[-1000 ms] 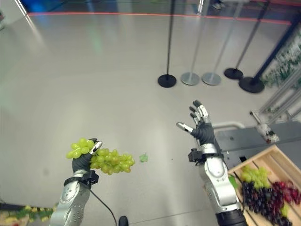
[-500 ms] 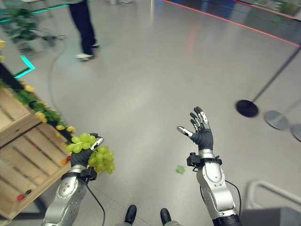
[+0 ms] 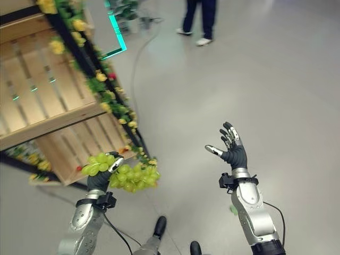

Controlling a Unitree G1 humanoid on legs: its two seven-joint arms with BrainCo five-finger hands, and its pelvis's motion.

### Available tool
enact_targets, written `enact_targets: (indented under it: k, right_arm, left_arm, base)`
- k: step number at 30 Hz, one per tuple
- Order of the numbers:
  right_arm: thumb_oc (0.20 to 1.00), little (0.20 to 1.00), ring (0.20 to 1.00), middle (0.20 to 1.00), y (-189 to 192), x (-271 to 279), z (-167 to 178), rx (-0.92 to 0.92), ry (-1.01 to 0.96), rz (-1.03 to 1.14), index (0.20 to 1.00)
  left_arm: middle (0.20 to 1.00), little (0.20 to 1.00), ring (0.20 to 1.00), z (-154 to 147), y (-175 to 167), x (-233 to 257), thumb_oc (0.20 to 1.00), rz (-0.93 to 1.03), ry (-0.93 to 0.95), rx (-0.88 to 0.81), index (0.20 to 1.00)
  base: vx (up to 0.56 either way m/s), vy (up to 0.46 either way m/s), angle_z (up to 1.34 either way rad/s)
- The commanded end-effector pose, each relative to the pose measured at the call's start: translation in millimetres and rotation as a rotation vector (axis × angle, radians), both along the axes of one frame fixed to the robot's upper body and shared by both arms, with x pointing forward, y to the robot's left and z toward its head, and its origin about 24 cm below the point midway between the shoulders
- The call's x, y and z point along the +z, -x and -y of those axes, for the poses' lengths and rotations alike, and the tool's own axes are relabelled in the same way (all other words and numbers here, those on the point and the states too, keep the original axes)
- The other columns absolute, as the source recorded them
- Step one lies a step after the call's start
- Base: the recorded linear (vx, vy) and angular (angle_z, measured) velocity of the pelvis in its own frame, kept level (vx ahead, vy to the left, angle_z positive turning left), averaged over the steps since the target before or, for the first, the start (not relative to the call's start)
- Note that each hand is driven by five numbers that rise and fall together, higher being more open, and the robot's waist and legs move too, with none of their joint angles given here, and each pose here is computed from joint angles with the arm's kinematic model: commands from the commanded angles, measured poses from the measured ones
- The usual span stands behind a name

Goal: Pick up the fruits from the basket on one side to the basket on the other side

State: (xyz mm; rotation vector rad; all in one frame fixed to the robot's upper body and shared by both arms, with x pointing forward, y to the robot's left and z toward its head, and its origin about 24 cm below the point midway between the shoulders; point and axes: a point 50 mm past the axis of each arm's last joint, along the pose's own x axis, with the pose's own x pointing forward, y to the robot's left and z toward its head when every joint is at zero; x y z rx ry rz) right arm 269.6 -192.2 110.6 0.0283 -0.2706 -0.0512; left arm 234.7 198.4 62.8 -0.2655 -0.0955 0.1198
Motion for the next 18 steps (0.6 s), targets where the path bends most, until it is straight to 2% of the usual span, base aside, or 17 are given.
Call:
enact_targets:
  k: [1, 10, 18]
  right_arm:
    - [1.000, 1.000, 1.000, 1.000, 0.6, 18.7, 3.8, -0.036, -0.019, 0.112, 1.000]
    - [1.000, 1.000, 1.000, 1.000, 5.4, -7.2, 18.5, -0.103, -0.044, 0.002, 1.000]
    - [1.000, 1.000, 1.000, 1.000, 4.7, -24.1, 16.4, -0.108, -0.082, -0.075, 1.000]
  left_arm:
    - [0.200, 0.200, 0.200, -8.0, 3.1, 35.8, 0.200, 0.190, 0.000, 0.000, 0.200]
    - [0.200, 0.200, 0.200, -6.3, 0.4, 43.7, 0.200, 0.214, -0.043, -0.042, 0.200]
    - [0.200, 0.200, 0.200, -7.9, -2.6, 61.8, 0.200, 0.272, -0.120, -0.068, 0.200]
  base:
    - [0.13, 0.095, 0.87]
    - [0.00, 0.163, 0.79]
    - [0.07, 0.187, 0.36]
